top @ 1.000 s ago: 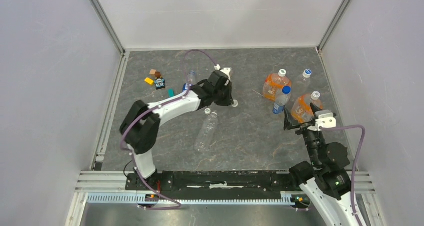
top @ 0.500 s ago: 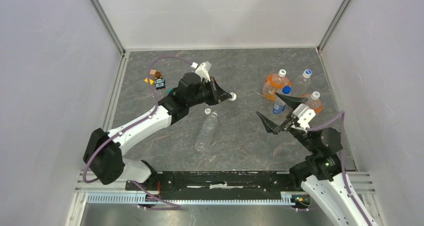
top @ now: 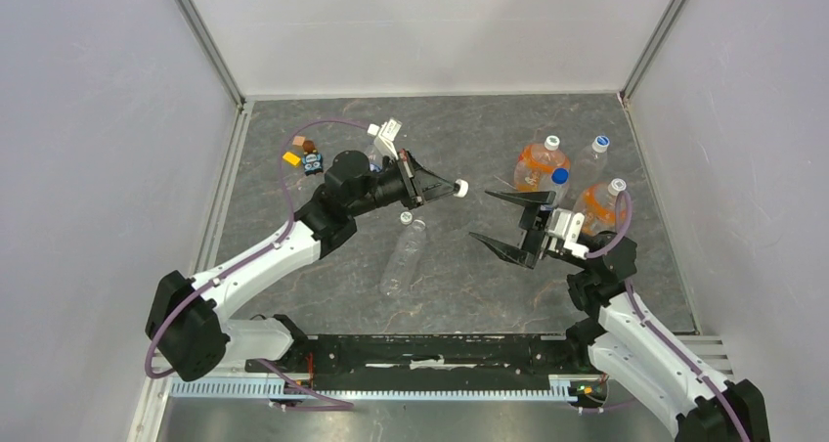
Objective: Screw on the bottle caps
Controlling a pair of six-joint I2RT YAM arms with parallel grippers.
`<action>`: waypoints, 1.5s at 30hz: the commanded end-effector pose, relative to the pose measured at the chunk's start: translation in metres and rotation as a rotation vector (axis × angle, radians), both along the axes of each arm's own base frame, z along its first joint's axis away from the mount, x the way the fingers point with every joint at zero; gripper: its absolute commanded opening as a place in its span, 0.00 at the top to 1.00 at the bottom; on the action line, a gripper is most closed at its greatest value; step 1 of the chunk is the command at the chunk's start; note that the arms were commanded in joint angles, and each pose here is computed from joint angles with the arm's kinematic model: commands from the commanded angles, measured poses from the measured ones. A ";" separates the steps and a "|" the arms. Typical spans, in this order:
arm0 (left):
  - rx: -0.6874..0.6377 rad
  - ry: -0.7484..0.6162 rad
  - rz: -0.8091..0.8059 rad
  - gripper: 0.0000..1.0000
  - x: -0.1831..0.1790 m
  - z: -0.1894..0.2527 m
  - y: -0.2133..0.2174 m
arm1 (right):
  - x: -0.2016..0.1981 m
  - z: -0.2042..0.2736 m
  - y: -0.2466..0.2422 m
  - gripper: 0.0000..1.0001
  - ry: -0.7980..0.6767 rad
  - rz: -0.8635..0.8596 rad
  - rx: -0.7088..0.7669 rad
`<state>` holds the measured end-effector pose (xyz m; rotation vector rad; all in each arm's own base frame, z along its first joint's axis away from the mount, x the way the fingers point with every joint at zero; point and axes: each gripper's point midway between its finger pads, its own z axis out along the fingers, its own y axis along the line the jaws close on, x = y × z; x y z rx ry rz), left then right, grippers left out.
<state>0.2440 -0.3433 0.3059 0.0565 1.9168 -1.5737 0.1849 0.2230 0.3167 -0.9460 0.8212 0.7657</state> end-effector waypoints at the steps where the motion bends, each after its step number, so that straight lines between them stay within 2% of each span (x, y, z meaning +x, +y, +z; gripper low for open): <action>1: -0.147 0.002 -0.108 0.98 -0.023 0.036 -0.005 | -0.017 0.042 0.002 0.21 -0.160 0.063 0.058; 10: -0.202 -0.009 -0.149 0.98 -0.035 0.054 -0.003 | -0.003 0.053 -0.001 0.33 -0.158 0.008 0.103; 26: -0.238 -0.012 -0.211 0.98 -0.048 0.062 -0.013 | 0.003 0.062 0.007 0.39 -0.156 0.055 0.126; 39: -0.253 -0.015 -0.236 0.98 -0.053 0.065 -0.018 | -0.004 0.066 0.011 0.52 -0.158 0.113 0.129; 45: -0.250 -0.012 -0.237 0.98 -0.053 0.064 -0.019 | -0.007 0.067 0.012 0.55 -0.160 0.129 0.134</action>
